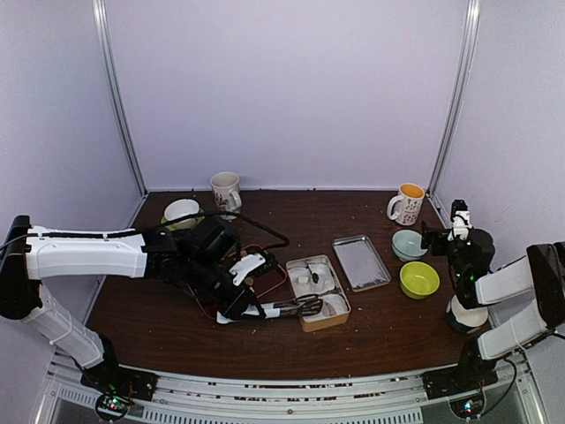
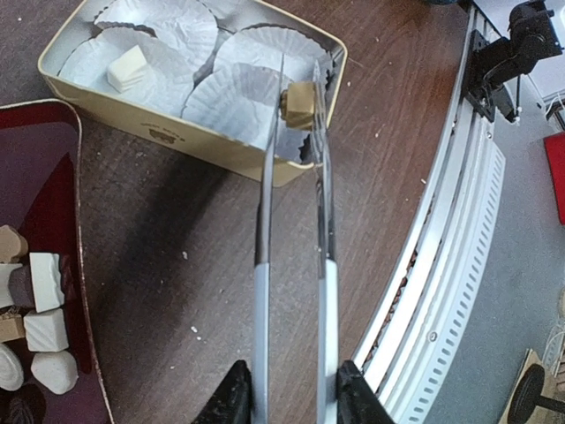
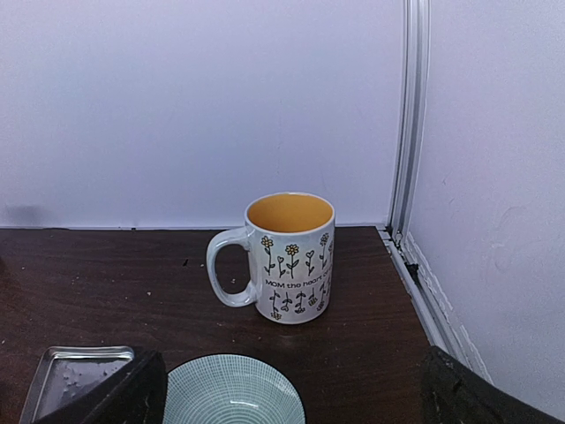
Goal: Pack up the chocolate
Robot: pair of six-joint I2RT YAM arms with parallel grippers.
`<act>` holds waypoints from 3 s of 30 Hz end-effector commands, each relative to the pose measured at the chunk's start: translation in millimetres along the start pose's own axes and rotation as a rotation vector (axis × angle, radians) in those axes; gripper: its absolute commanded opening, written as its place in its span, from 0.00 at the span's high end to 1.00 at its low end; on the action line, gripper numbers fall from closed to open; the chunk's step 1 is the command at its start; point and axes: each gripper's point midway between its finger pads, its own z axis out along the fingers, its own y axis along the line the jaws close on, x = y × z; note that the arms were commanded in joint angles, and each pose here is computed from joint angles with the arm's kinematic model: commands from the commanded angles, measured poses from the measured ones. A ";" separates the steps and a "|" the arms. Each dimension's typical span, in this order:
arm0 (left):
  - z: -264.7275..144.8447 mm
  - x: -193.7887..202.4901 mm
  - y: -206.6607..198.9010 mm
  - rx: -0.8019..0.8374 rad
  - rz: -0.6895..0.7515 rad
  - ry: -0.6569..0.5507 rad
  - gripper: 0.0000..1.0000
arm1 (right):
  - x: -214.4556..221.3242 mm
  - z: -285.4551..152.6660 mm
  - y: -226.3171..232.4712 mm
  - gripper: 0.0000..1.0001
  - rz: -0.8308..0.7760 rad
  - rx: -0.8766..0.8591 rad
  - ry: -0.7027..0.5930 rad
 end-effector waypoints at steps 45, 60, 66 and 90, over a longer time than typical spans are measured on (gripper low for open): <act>-84.5 30.1 77.8 -0.514 -0.058 -0.017 0.61 | -2.9 -1.0 -2.2 0.00 0.005 0.012 -0.018; -59.0 48.8 87.8 -0.508 -0.069 0.083 0.64 | -3.2 -0.8 -2.4 0.00 0.005 0.013 -0.018; -54.9 52.1 89.6 -0.509 -0.072 0.102 0.66 | -3.3 -0.8 -2.1 0.00 0.005 0.012 -0.018; -82.8 0.2 40.3 -0.316 -0.001 -0.111 0.79 | -2.9 -1.0 -2.4 0.00 0.004 0.013 -0.017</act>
